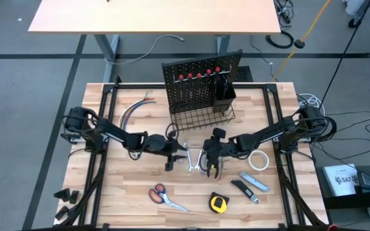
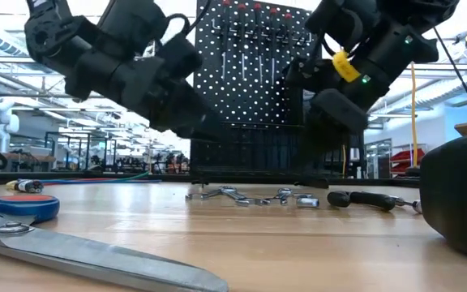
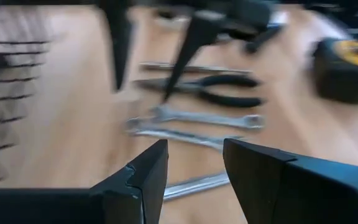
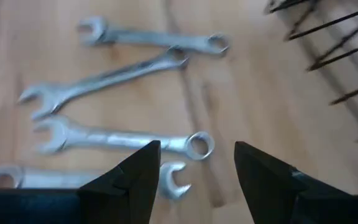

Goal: Hang tools onto peg board
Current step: Put the wrench into the black bin on the pegboard

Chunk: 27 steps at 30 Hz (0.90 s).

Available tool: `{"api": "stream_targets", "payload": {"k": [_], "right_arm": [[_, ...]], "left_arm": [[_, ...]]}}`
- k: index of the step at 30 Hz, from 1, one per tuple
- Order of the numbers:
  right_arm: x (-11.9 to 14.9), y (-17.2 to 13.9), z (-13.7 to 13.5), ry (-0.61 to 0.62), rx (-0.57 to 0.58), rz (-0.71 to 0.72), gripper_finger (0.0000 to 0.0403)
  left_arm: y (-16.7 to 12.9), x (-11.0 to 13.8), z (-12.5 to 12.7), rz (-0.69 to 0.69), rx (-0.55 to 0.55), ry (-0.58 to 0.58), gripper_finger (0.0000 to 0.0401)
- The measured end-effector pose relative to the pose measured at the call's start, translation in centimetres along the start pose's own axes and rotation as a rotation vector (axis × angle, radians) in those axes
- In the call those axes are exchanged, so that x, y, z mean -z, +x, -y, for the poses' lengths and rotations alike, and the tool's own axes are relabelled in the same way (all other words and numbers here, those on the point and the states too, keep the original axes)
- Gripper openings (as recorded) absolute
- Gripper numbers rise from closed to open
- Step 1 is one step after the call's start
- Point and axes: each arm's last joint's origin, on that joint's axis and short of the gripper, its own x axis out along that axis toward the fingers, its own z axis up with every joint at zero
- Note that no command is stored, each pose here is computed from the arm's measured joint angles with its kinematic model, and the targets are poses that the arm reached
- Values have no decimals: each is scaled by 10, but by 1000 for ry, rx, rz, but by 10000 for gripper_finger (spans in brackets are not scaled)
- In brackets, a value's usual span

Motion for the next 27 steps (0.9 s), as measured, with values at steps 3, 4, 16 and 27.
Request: {"api": "stream_targets", "payload": {"k": [3,4,16,27], "right_arm": [[2,0,-3,-23,-83,-30,196],[2,-1,-4,-29,-104,-33,196],[6,-8,-25,-96,-284,-43,167],[7,-8,-24,-137,-284,-50,13]], "left_arm": [[5,-1,11,-2,113,59,162],[5,1,14,-14,131,78,162],[9,-2,27,17,303,104,162],[68,-13,58,-68,181,348,112]]}}
